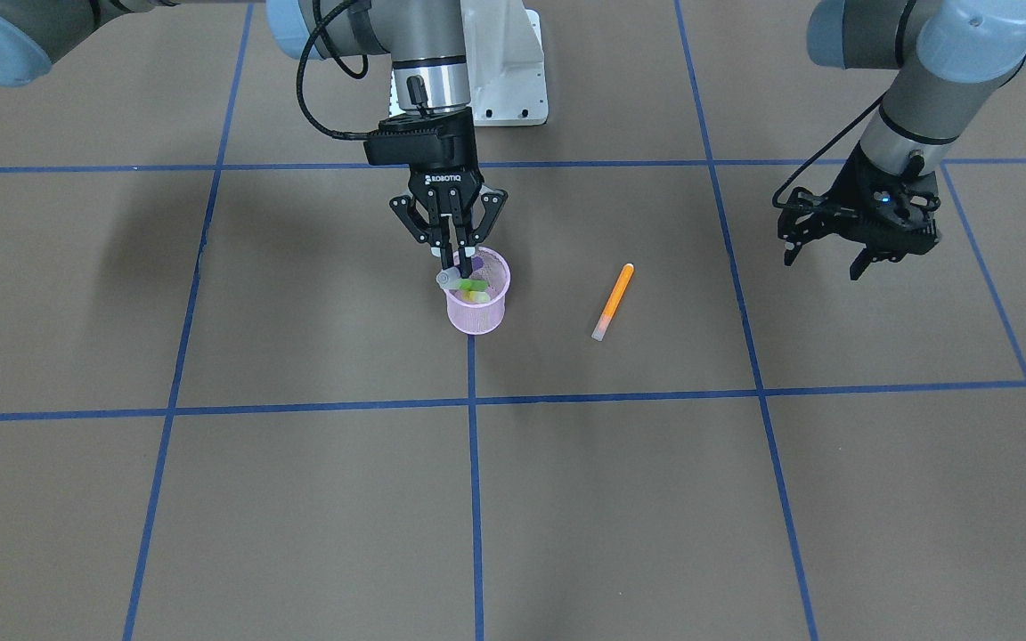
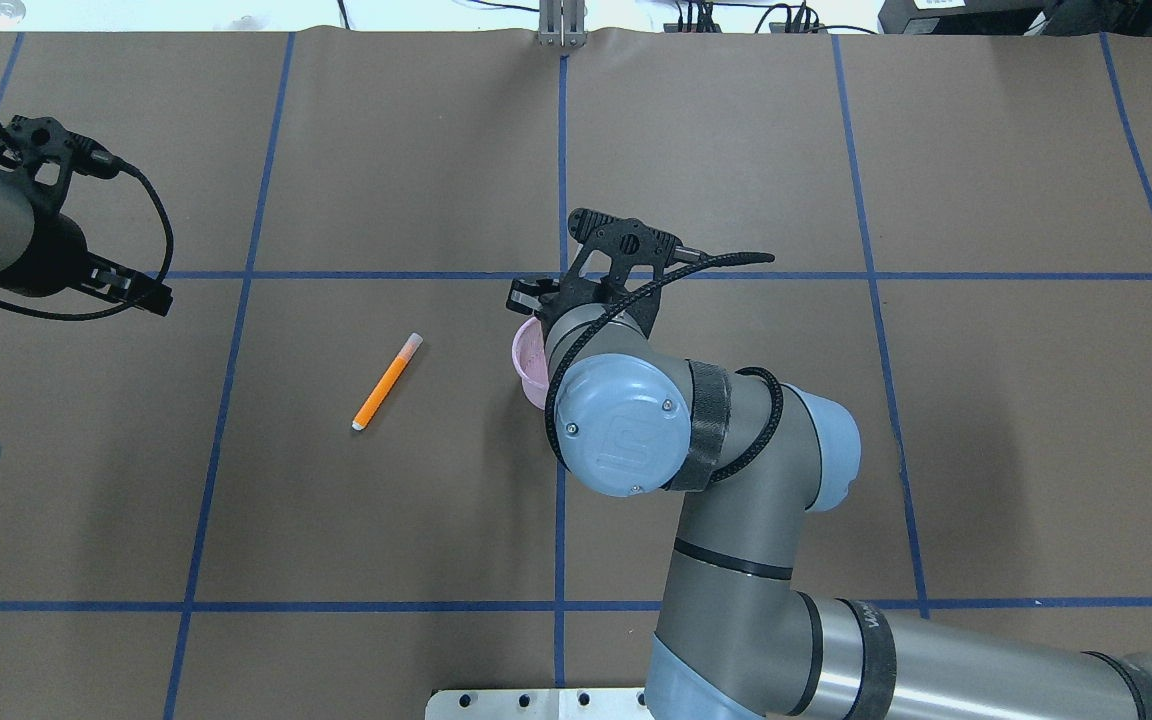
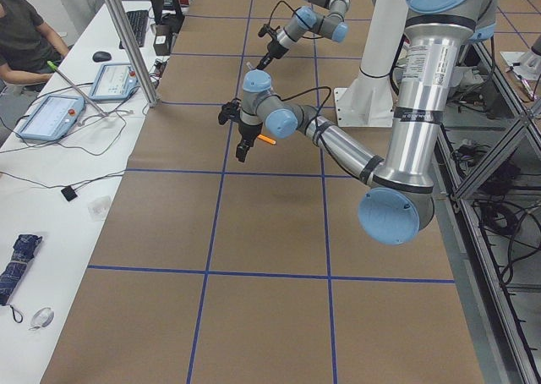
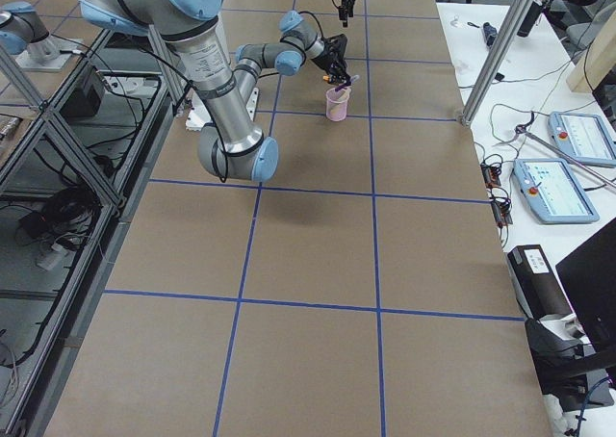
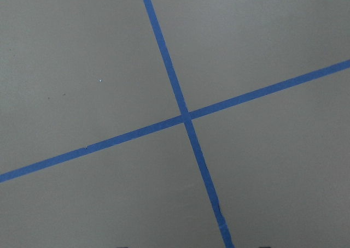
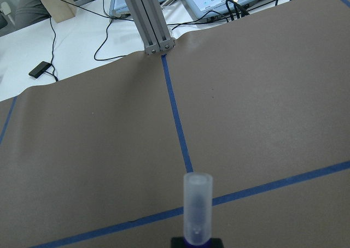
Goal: Collect pens into pen holder
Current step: 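Lift the purple marker and carry it over the cup with the right gripper, then release the purple marker into the cup while the left gripper reaches for the orange marker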
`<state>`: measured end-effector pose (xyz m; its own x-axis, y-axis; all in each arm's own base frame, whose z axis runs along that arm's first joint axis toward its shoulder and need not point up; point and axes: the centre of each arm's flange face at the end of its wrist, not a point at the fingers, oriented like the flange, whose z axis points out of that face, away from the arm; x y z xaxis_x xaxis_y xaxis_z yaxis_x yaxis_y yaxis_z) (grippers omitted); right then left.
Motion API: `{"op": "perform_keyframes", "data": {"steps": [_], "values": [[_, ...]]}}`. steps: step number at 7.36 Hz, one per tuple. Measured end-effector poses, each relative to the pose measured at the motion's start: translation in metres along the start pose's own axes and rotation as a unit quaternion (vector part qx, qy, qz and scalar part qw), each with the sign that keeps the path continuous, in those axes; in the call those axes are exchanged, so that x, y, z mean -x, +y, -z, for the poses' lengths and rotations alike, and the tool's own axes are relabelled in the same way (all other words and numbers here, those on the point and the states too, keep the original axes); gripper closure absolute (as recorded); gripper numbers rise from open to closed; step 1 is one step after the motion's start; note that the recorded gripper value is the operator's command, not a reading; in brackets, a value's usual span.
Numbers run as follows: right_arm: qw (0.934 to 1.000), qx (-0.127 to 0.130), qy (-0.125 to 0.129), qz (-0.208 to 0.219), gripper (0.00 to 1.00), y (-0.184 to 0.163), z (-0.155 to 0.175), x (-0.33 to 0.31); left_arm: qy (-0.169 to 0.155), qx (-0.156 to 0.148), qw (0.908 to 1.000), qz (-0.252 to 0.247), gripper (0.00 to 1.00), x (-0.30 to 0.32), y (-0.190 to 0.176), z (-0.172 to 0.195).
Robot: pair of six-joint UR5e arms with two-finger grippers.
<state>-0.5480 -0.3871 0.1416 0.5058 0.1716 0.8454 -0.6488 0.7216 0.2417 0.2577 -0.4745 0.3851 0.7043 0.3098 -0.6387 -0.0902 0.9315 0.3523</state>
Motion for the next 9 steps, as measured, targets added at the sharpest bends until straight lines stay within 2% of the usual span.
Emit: {"op": "perform_keyframes", "data": {"steps": [2, 4, 5, 6, 8, 9], "values": [[1.0000, 0.001, -0.001, 0.005, 0.00, 0.002, 0.002, -0.006, 0.000, 0.001, 1.0000, 0.003, 0.16, -0.003, -0.003, -0.002], [0.9996, 0.018, -0.009, 0.020, 0.00, -0.021, 0.019, -0.037, 0.005, 0.004, 1.0000, 0.004, 0.18, -0.018, -0.021, -0.004], [0.9985, 0.039, -0.008, 0.038, 0.00, -0.044, 0.024, -0.064, 0.013, 0.020, 0.9997, 0.005, 0.18, -0.040, -0.045, -0.002], [0.9966, 0.064, 0.000, 0.053, 0.00, -0.070, 0.022, -0.091, 0.022, 0.044, 0.9988, -0.003, 0.25, -0.072, -0.071, -0.003], [0.9875, 0.124, 0.031, 0.092, 0.00, -0.124, 0.005, -0.158, 0.035, 0.080, 0.9951, -0.046, 0.00, -0.126, -0.090, -0.021], [0.9794, 0.155, 0.053, 0.118, 0.00, -0.149, -0.006, -0.204, 0.038, 0.095, 0.9929, -0.061, 0.00, -0.146, -0.085, -0.031]]}}
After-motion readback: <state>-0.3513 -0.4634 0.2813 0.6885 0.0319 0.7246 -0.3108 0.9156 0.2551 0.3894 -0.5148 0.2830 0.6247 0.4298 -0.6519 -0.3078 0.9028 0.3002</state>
